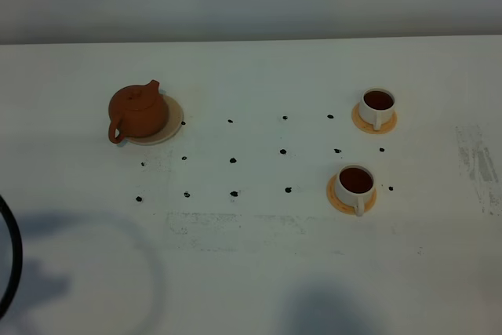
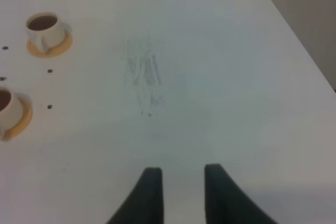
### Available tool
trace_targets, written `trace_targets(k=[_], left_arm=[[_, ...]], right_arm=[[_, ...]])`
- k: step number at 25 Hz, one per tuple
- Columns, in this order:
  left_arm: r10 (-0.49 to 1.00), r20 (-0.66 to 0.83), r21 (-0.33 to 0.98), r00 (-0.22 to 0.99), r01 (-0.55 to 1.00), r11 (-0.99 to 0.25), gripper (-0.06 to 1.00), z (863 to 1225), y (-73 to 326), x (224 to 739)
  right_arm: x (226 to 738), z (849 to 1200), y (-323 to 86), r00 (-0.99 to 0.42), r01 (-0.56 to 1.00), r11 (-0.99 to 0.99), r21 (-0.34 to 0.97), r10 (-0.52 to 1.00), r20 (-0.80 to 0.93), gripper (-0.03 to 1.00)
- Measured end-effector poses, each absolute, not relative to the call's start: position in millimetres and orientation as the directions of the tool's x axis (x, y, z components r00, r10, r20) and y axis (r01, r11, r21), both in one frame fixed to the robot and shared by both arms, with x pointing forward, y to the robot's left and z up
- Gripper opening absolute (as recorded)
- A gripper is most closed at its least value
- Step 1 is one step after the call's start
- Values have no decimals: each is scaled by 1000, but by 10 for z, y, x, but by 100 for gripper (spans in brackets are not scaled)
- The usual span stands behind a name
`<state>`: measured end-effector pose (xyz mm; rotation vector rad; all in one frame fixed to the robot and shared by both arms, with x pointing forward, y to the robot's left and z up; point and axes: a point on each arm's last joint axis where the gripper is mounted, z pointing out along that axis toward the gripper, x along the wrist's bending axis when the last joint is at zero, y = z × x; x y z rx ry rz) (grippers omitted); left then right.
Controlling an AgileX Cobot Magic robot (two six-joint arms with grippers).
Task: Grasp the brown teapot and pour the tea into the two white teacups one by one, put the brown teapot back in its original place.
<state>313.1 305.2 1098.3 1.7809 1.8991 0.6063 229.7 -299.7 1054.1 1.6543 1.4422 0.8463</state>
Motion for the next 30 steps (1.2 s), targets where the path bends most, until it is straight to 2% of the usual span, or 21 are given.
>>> trace_targets(k=[6, 18, 25, 30], left_arm=[[997, -65, 637, -41, 767, 73, 48, 10905, 2981, 2888], [994, -39, 697, -105, 709, 103, 48, 10394, 3029, 2615], [993, -35, 730, -109, 676, 100, 48, 10322, 3030, 2508], [996, -40, 807, -81, 585, 80, 48, 10315, 3020, 2339]], right_arm=[[2297, 10541, -2997, 139, 480, -64, 875, 990, -4, 22], [2297, 10541, -2997, 139, 480, -64, 875, 990, -4, 22], [2297, 10541, -2997, 139, 480, -64, 875, 990, -4, 22], [2297, 10541, -2997, 139, 480, -64, 875, 990, -4, 22]])
